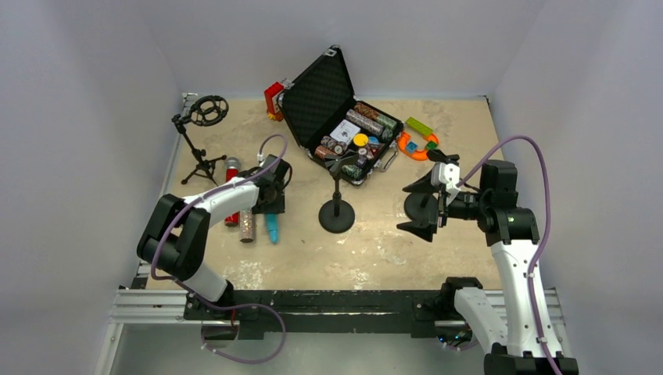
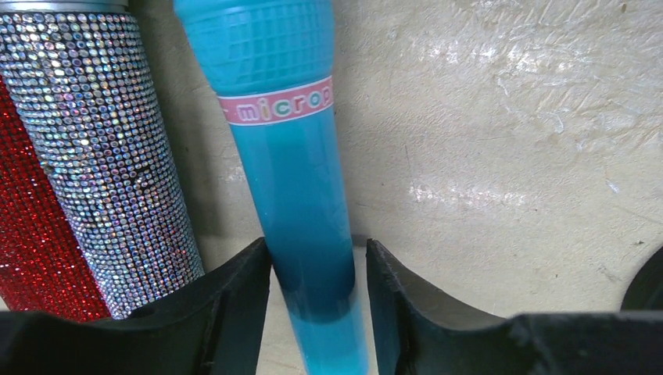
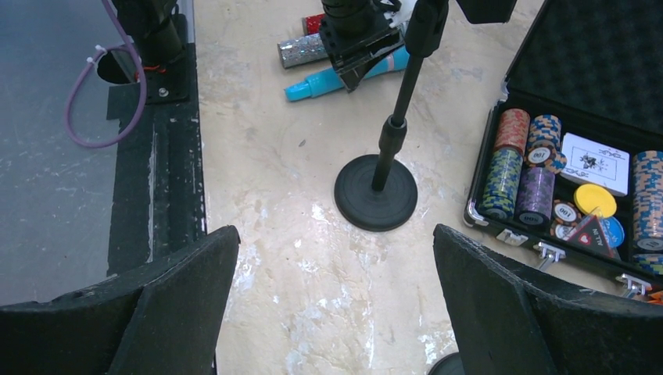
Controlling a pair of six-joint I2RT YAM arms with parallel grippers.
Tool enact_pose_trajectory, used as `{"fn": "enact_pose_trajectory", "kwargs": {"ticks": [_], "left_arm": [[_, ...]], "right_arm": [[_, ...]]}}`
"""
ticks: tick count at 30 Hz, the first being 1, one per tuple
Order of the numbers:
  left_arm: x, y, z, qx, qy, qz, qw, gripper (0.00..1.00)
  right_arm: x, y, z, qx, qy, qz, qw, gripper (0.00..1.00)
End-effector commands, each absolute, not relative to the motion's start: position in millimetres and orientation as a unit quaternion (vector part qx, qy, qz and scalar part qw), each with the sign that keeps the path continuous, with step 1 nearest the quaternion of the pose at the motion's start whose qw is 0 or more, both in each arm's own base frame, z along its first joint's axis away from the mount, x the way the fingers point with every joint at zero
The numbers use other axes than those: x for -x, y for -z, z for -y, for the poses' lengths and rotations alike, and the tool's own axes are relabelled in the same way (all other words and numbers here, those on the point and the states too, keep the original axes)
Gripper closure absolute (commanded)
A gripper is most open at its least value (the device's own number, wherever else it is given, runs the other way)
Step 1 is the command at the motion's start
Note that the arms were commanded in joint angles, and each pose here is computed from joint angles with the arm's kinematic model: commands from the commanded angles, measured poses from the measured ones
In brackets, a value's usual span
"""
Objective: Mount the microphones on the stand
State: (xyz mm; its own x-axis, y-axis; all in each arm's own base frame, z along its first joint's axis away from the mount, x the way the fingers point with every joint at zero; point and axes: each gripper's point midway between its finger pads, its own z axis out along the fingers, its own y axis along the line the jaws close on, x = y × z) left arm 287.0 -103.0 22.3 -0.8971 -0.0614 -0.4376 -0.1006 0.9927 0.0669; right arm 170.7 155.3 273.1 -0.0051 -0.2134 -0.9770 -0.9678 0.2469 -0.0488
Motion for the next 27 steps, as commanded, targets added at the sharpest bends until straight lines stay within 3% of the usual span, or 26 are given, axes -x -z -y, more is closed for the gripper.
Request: {"fn": "enact_pose_trajectory", "kwargs": {"ticks": [1, 10, 16, 27], "left_arm": [[-304.7, -35.1, 111.6, 0.061, -0.020, -0.966, 0.250, 0.52], [-303.2, -43.3, 121.3, 0.054, 0.015, -0.964, 0.261, 1.00], [-298.9, -99.2, 140.1, 0.034, 0.117, -0.929, 0.349, 1.00], [-264.0, -272.4, 165.4, -0.083, 0.286, -0.774, 0.559, 1.00]], "right_arm": [[-165.9, -284.1, -157.6, 0.503, -0.371, -0.586, 0.516, 0.03], [-155.7, -299.7, -158.5, 0.509, -0.374, -0.579, 0.515, 0.03], [-152.0, -306.9, -158.6, 0.510, -0.381, -0.583, 0.505, 0.03], [-156.2, -335.3, -162.0, 0.511, -0.403, -0.571, 0.500, 0.03]]}}
